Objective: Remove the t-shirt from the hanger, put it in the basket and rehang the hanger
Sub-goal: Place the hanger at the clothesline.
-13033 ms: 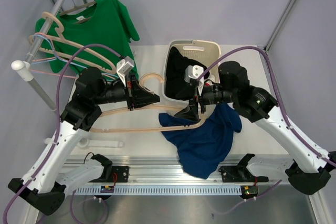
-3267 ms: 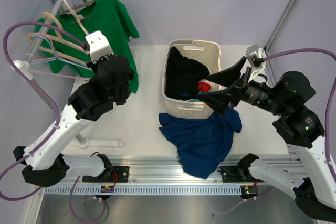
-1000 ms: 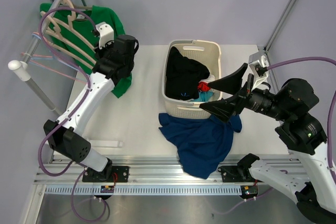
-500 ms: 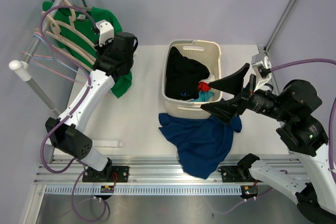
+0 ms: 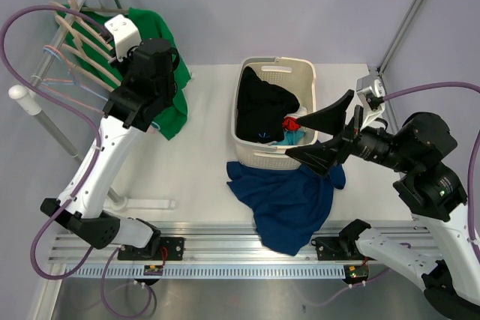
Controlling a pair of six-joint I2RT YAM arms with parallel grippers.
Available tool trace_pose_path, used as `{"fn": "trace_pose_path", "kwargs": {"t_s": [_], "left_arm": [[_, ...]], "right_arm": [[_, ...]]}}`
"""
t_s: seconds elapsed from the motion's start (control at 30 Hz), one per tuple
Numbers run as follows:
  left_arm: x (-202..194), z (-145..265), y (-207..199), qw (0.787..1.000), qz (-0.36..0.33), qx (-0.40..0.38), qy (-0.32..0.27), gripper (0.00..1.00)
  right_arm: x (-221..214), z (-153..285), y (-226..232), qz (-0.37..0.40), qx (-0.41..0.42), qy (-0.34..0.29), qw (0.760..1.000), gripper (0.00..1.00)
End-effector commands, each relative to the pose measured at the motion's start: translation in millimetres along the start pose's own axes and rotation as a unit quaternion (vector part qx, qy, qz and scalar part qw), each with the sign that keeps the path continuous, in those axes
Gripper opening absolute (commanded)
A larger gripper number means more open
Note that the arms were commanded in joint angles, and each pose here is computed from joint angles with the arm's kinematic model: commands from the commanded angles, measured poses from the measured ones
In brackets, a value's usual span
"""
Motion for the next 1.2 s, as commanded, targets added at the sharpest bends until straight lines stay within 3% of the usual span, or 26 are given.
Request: {"fn": "trace_pose_path", "kwargs": {"t_s": [0.0, 0.33, 0.8, 0.93, 0.97, 1.03, 1.07, 1.13, 1.17], "left_arm": [[8.6, -12.9, -1.6, 0.999, 0.014, 0.038, -0.014, 0.0], [-34.9, -29.3, -18.1, 0.999, -0.004, 0.038, 0.012, 0.0], [-64.1, -44.4, -22.2, 0.999, -0.006, 0.019, 0.046, 0.0], [-60.5, -41.5, -19.4, 0.999, -0.004, 0.004, 0.05, 0.23], [-58.9, -40.5, -18.5, 0.999, -0.003, -0.001, 0.051, 0.41], [-50.7, -34.9, -14.2, 0.998, 0.003, -0.03, 0.057, 0.63], [-46.7, -31.6, -13.1, 0.997, 0.005, -0.05, 0.061, 0.82], [-33.0, -18.2, -7.7, 0.987, 0.012, -0.137, 0.077, 0.99], [-28.2, -12.1, -5.1, 0.981, 0.012, -0.174, 0.082, 0.99]], "right_arm": [[3.9, 2.9, 3.5, 0.014, 0.009, -0.011, 1.0, 1.0], [3.3, 1.1, 3.0, 0.013, 0.014, -0.009, 1.0, 0.99], [0.9, 1.8, 3.7, 0.011, 0.02, -0.008, 1.0, 1.0], [0.9, 3.0, 4.7, 0.012, 0.022, -0.009, 1.0, 1.0], [0.9, 2.5, 4.5, 0.011, 0.022, -0.009, 1.0, 0.99], [1.1, 3.0, 4.7, 0.012, 0.022, -0.009, 1.0, 0.99], [1.3, 3.1, 5.1, 0.012, 0.022, -0.009, 1.0, 1.0], [1.9, 2.4, 4.7, 0.009, 0.021, -0.01, 1.0, 0.99], [1.3, 2.2, 4.6, 0.006, 0.021, -0.009, 1.0, 0.99]]}}
Point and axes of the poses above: each gripper's point midway between its finger pads, its own z axis back along the fingers, its own y axis along the line the jaws close on, x = y × z, the point moved 10 cm from there along z, back along the fingers, and after that the axes turned 1 degree about -z, right-handed, at the moved point
